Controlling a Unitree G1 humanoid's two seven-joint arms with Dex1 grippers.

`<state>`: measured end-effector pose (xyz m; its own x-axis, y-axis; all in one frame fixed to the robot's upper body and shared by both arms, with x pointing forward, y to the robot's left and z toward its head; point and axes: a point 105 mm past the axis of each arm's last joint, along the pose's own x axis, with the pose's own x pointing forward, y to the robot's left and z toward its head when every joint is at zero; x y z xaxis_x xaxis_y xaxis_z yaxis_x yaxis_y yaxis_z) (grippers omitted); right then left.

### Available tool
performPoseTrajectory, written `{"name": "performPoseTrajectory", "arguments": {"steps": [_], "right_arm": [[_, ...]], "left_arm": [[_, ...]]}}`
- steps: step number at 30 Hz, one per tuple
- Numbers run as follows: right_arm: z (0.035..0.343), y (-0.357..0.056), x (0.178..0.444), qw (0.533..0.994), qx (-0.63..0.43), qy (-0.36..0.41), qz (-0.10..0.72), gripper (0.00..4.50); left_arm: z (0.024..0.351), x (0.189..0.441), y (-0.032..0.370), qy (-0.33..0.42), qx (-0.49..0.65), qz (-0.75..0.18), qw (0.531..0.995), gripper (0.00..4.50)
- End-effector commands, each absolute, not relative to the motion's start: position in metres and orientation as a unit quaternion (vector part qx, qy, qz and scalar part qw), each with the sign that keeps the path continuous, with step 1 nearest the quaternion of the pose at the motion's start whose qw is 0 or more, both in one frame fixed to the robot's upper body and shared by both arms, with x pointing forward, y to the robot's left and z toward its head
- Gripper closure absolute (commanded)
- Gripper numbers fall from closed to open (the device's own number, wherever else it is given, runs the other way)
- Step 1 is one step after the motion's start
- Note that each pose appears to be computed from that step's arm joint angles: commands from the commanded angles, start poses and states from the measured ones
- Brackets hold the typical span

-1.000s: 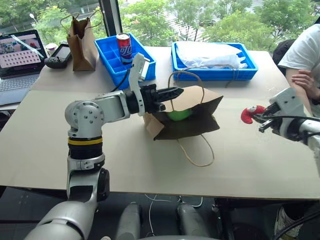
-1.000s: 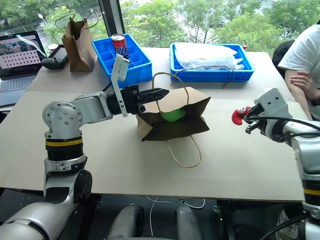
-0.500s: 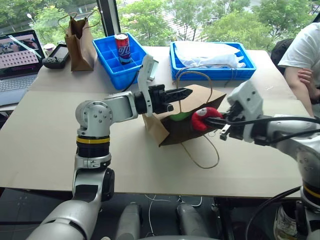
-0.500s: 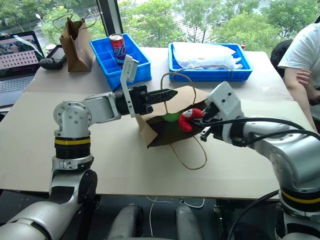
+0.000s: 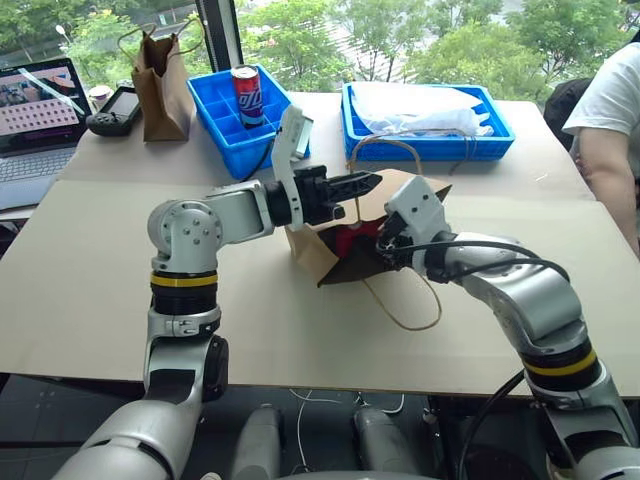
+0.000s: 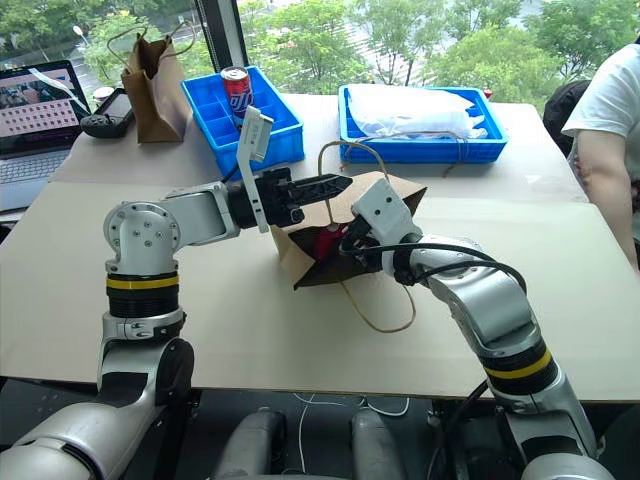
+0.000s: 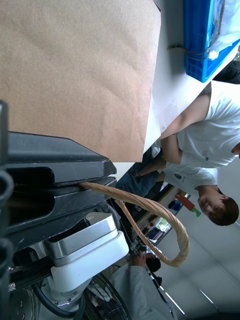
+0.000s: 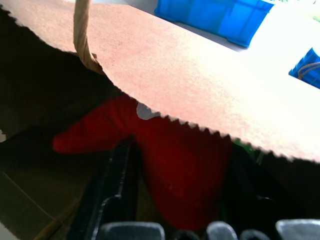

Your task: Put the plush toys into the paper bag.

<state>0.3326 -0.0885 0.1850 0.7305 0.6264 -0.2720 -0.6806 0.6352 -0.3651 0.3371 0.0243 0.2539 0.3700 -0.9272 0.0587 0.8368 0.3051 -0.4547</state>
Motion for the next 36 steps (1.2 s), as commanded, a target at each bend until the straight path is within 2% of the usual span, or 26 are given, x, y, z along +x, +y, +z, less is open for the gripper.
{"name": "performPoseTrajectory", "arguments": {"steps": [1, 2, 10, 13, 16, 19, 26, 29, 32, 36], "right_arm": [[0.204, -0.096, 0.327, 0.903, -0.242, 0.021, 0.353, 0.37], [0.208, -0.1, 0.324, 0.906, -0.239, 0.019, 0.35, 0.04], [0.237, -0.123, 0.287, 0.908, -0.19, 0.01, 0.374, 0.04], [0.242, -0.147, 0.268, 0.905, -0.18, 0.025, 0.385, 0.04], [0.224, -0.176, 0.255, 0.913, -0.139, 0.104, 0.37, 0.04], [0.197, -0.181, 0.241, 0.909, -0.049, 0.168, 0.377, 0.04], [0.137, -0.16, 0.23, 0.891, 0.118, 0.236, 0.37, 0.04], [0.135, -0.147, 0.231, 0.881, 0.194, 0.212, 0.376, 0.04], [0.155, -0.138, 0.233, 0.862, 0.271, 0.151, 0.401, 0.74], [0.196, -0.136, 0.237, 0.838, 0.323, 0.065, 0.434, 2.1]], "left_arm": [[0.271, 0.33, 0.025, 0.078, -0.198, -0.563, 0.799, 4.5], [0.271, 0.33, 0.025, 0.078, -0.197, -0.562, 0.8, 4.5], [0.272, 0.333, 0.029, 0.076, -0.187, -0.561, 0.803, 4.5], [0.274, 0.334, 0.028, 0.075, -0.181, -0.564, 0.802, 4.5], [0.275, 0.335, 0.028, 0.073, -0.179, -0.566, 0.801, 4.5], [0.276, 0.336, 0.026, 0.073, -0.178, -0.568, 0.8, 4.5], [0.276, 0.334, 0.024, 0.073, -0.178, -0.572, 0.798, 4.5], [0.276, 0.334, 0.024, 0.073, -0.178, -0.571, 0.798, 4.5], [0.276, 0.334, 0.025, 0.073, -0.179, -0.568, 0.8, 4.5], [0.276, 0.336, 0.029, 0.072, -0.175, -0.562, 0.805, 4.5]]}}
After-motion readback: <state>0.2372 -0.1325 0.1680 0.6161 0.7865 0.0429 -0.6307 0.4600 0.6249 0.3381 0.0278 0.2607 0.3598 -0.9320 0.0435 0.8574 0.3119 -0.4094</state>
